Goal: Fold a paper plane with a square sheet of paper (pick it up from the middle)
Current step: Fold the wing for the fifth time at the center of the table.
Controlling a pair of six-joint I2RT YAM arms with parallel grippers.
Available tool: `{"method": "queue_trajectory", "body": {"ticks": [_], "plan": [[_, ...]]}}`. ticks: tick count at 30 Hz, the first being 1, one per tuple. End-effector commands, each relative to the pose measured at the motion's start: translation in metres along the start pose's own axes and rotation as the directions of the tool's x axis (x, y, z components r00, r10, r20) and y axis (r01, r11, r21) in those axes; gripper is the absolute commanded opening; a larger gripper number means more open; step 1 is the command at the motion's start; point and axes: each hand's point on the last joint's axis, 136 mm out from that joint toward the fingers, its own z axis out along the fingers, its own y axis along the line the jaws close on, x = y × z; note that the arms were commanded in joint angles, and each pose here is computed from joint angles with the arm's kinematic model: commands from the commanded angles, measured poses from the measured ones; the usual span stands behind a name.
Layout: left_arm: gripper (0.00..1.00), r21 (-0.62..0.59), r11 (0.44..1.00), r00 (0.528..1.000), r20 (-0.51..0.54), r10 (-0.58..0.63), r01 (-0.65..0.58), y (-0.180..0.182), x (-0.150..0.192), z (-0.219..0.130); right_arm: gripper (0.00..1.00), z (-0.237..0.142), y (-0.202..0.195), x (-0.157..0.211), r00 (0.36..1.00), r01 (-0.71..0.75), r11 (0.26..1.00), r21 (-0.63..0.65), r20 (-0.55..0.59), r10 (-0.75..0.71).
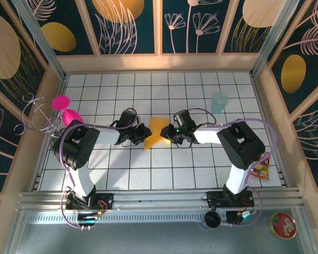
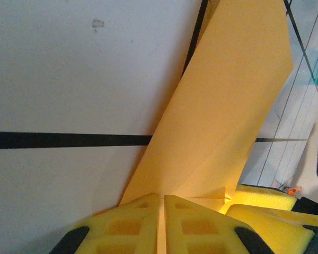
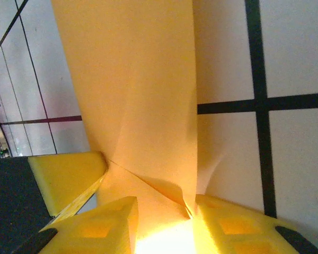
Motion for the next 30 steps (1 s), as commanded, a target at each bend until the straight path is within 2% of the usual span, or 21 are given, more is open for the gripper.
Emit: {"method": "queue_trajectory", "body": {"ticks": [1,12,16,20,23,26,30], "plan": [[0.12,0.014,1.0,1.0,-0.024,-0.018,0.019,0.003,0.004,0.001,0.32,-0.008,0.014,-0.005,1.0,0.002,0.998,-0.067,0.026,0.0],[0.12,0.001,1.0,1.0,-0.017,-0.01,0.01,0.005,0.002,0.0,0.26,-0.011,0.016,-0.014,0.998,0.0,0.996,-0.087,0.069,0.006],[0.13,0.0,1.0,1.0,-0.013,-0.001,0.001,0.003,0.001,-0.001,0.19,-0.012,0.014,-0.017,0.997,0.003,0.997,-0.082,0.083,0.004],[0.13,0.005,1.0,1.0,0.002,0.025,-0.025,-0.003,-0.003,-0.005,0.07,-0.015,0.015,-0.02,0.995,0.007,0.997,-0.083,0.099,0.001],[0.16,0.024,0.996,0.995,0.035,0.091,-0.092,-0.018,-0.009,-0.013,0.0,-0.019,0.019,-0.024,0.993,0.012,0.996,-0.085,0.122,-0.001],[0.22,0.045,0.984,0.981,0.09,0.17,-0.175,-0.036,-0.016,-0.026,0.0,-0.027,0.023,-0.031,0.989,0.008,0.996,-0.092,0.15,0.006],[0.32,0.088,0.95,0.94,0.197,0.277,-0.298,-0.063,-0.024,-0.051,0.0,-0.04,0.029,-0.041,0.983,-0.004,0.993,-0.117,0.179,0.025]]}}
